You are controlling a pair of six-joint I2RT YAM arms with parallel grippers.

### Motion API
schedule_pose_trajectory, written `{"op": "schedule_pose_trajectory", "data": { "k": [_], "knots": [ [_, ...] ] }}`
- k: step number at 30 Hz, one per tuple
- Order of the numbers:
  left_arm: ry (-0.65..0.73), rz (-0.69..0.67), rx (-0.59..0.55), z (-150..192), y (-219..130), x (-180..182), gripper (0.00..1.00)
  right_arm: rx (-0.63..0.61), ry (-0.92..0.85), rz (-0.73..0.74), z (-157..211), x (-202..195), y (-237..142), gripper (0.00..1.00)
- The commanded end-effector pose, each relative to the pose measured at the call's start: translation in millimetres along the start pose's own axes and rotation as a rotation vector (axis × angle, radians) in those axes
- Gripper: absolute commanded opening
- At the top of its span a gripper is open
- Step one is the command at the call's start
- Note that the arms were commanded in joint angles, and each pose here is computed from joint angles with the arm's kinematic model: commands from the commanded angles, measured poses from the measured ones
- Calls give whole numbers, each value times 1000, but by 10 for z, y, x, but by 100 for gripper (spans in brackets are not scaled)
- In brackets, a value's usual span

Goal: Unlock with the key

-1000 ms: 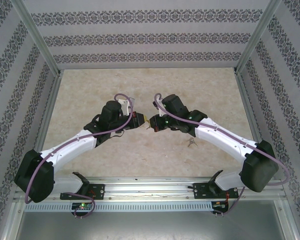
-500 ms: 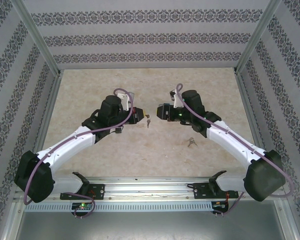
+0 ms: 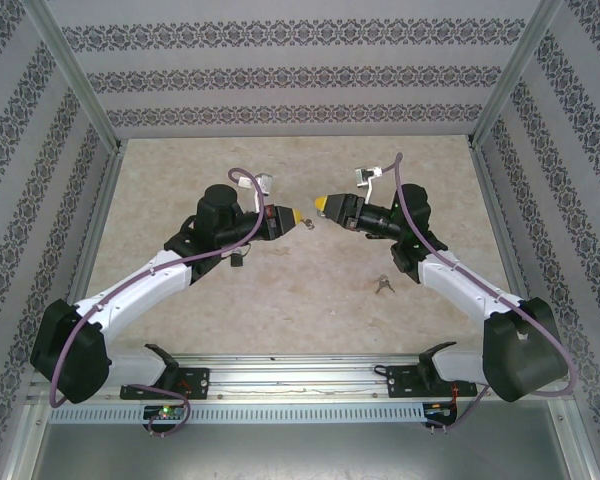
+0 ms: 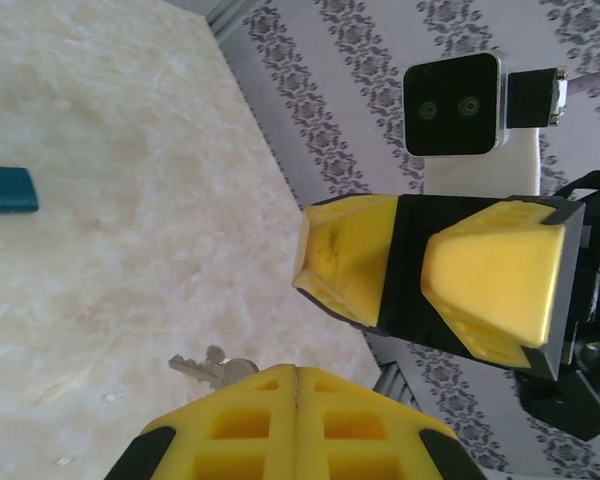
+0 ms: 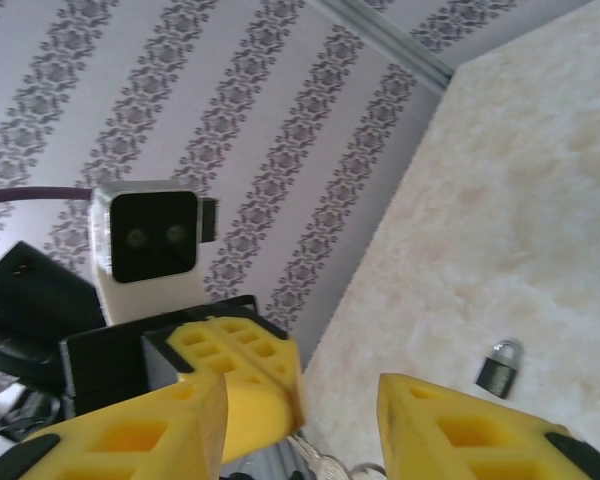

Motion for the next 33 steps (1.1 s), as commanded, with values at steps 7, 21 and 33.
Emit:
{"op": "schedule_pose_trajectory", "data": {
  "k": [7,21,33],
  "knots": [
    [23,156,-28,-139,-45,-370,0,25,-33,-93,45,169,14,46],
    [26,161,-55,-158,-97,-391,0,79,-38,-110,210,227,-13,39],
    [22,162,-65,-168,-127,-386,0,85,-50,-136,218,283,-24,31]
  ]
}}
Point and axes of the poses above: each hand's point on the last joint's axis, 136 mm out from that joint toward the fingers, its own y axis out along the fingers, its own x axis along the line the jaws close on, z = x × y, the point moved 2 cm from there along -y, back along the fingers, and after that the axes turned 12 degrees about -y, right-handed, at the moved point
